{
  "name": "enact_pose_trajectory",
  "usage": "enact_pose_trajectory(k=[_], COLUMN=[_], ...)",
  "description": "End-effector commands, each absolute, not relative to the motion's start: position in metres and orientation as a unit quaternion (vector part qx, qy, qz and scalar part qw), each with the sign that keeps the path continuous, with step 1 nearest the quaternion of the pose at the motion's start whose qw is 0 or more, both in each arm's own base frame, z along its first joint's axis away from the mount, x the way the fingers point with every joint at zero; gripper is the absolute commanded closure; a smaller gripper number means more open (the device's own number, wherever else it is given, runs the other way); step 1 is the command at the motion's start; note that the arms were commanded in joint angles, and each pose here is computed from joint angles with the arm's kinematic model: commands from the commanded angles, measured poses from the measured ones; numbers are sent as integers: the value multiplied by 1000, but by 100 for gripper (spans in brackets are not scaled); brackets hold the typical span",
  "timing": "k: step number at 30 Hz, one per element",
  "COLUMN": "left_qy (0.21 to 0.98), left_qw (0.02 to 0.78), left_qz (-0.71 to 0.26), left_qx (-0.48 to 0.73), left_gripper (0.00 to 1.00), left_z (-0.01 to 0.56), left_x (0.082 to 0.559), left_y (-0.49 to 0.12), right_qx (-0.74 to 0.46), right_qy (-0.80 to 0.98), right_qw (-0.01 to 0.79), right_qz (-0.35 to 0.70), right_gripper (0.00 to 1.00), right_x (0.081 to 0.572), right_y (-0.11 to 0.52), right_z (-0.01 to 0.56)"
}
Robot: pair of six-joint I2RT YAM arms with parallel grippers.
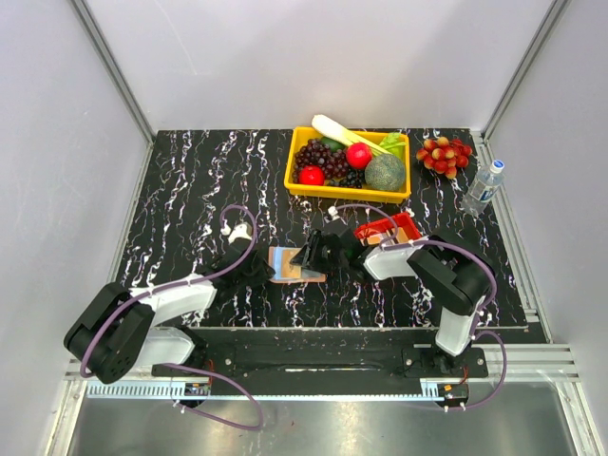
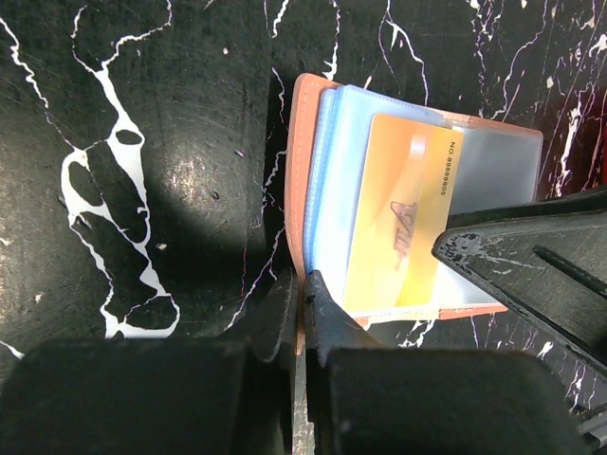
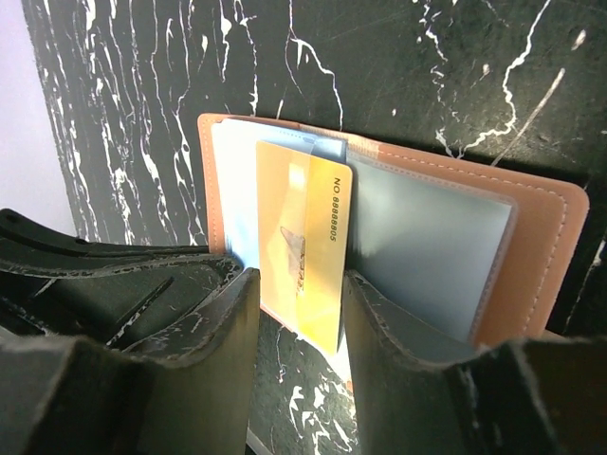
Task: Put the credit cards into the card holder
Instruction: Insert the credit card into the card holder.
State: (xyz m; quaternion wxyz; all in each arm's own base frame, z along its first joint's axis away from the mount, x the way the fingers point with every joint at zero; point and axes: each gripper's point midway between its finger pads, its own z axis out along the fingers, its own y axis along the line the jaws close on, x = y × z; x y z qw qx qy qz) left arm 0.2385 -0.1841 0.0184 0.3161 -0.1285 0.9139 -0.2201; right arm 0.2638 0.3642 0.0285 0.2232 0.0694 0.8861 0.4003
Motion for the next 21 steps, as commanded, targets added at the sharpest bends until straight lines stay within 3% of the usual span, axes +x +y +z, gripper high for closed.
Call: enact_pose_trajectory(k=[1,6,14,16,19,21], left_qy=[919,912,907,906,904,903], left_qw=[306,317,323,325,329,332], left_qz=[-218,-232,-247,-249,-249,-246], left_qx=[-120,-118,-112,-112,-113,-115], left_gripper=[95,87,85,81,66,63], left_z=[11,18,21,22,24,25], left_x=[228,230,231,231,230,229], left_y=[-180,-183,-187,-187,-185,-183], right_qx=[48,39,27,30,46,56], right_qy=[910,907,902,904,906,913], right_qw=[202,198,183,175,178,180], right_qz=[360,370,391,390,382,363], right_gripper=[55,55,56,57,58,59], right_x=[253,251,244,242,242,243], right_y=[366,380,400,401,394,388], right_z=[10,14,21,19,15,9])
